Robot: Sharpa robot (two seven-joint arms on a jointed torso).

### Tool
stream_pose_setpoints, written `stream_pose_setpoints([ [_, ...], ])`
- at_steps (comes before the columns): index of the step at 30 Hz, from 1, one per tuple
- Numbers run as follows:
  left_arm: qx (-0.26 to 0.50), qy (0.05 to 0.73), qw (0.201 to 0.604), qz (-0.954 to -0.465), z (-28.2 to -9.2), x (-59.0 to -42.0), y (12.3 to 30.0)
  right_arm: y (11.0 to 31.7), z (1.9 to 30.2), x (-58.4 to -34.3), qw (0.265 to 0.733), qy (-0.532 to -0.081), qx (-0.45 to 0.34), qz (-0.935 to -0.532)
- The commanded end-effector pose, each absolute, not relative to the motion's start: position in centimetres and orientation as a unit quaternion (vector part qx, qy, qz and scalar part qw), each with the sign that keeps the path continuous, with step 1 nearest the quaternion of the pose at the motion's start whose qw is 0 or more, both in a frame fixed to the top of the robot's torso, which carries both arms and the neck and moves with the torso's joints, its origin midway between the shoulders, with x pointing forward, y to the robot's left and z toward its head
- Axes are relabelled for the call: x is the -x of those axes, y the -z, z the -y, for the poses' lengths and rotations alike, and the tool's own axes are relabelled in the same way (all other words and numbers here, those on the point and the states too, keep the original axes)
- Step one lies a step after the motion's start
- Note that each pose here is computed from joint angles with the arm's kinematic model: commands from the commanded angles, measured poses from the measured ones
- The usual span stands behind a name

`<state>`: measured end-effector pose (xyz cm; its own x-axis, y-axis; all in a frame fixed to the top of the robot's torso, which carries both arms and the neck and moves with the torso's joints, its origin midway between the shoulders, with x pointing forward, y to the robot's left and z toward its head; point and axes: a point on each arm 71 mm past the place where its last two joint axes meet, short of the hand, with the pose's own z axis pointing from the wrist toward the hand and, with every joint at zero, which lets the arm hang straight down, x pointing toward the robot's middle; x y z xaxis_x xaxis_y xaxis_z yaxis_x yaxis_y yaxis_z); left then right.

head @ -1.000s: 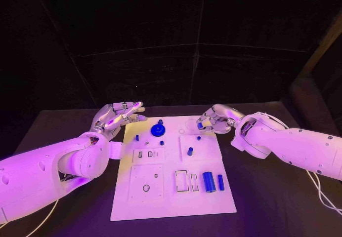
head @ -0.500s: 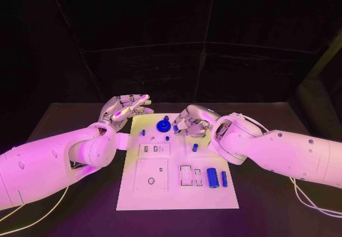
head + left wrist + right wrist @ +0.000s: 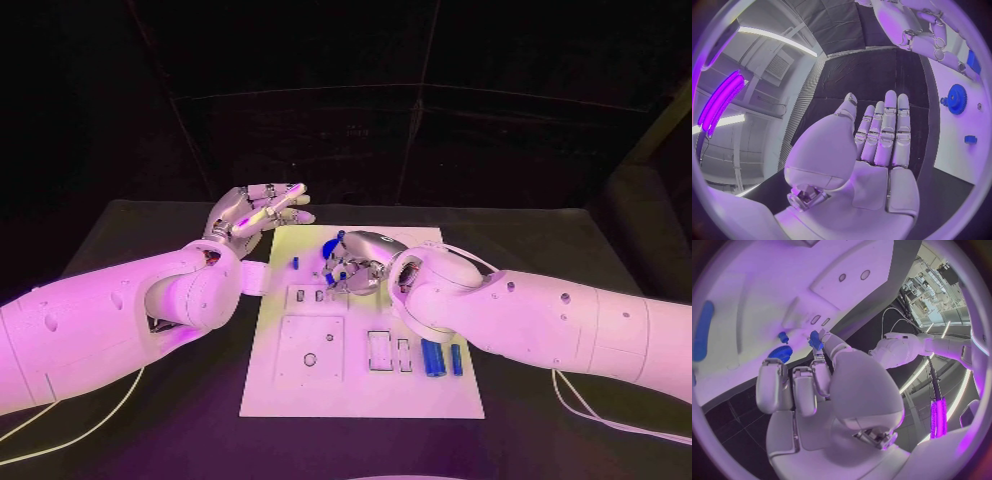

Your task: Assemble the parts on the task board

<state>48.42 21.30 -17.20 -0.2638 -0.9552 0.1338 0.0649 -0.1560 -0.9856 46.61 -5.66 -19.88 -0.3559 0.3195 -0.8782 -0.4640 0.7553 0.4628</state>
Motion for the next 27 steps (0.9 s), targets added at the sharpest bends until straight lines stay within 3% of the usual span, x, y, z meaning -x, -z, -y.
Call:
stream_pose_setpoints([
  [1, 0.448, 0.614, 0.418, -0.498, -21.3, -48.5, 17.0, 20.4, 5.2, -46.5, 0.562, -0.324, 0.074, -0.757],
  [27, 0.448, 0.614, 0.416, -0.499, -21.1, -48.7, 17.1, 21.8, 4.5, -46.8, 0.552, -0.297, 0.092, -0.774],
])
